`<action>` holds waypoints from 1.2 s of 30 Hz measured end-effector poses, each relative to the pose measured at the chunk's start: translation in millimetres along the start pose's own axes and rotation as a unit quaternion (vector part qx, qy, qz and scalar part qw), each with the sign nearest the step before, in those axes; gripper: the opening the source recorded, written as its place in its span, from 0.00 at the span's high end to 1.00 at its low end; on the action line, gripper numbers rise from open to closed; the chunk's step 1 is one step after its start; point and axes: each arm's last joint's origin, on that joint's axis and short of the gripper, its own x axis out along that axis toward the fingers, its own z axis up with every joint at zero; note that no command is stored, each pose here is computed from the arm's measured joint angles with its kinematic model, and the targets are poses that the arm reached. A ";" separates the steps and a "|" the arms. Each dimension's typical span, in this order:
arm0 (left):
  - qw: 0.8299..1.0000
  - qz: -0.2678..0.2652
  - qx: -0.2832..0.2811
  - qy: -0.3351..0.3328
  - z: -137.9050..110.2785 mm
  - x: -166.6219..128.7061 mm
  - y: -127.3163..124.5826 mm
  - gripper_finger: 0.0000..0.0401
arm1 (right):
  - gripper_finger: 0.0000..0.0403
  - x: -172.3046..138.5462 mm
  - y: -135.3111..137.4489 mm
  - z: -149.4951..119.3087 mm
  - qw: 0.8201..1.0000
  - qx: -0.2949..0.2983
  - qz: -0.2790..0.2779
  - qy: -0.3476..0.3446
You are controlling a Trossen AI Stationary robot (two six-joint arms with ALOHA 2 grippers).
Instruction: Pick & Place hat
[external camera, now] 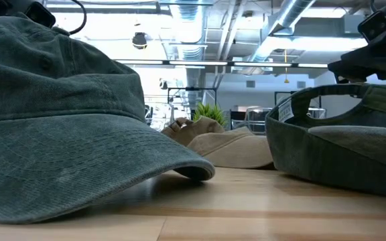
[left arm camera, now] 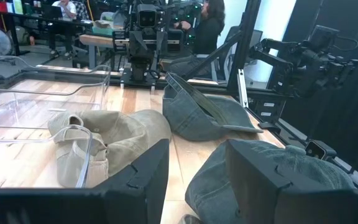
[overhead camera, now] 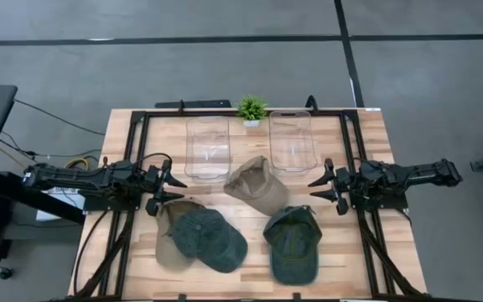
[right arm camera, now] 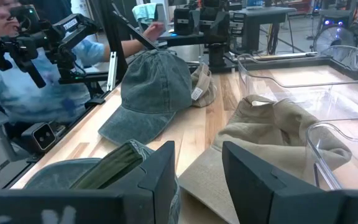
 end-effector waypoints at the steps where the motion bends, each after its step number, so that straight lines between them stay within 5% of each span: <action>1: 1.000 0.000 0.000 0.000 0.0 0.0 0.0 0.61 | 0.69 0.0 0.0 0.0 1.000 0.000 0.000 0.000; 36: 1.000 0.000 0.000 0.000 0.1 0.0 0.0 0.61 | 0.69 0.0 0.0 1.7 1.000 -0.010 0.000 -0.009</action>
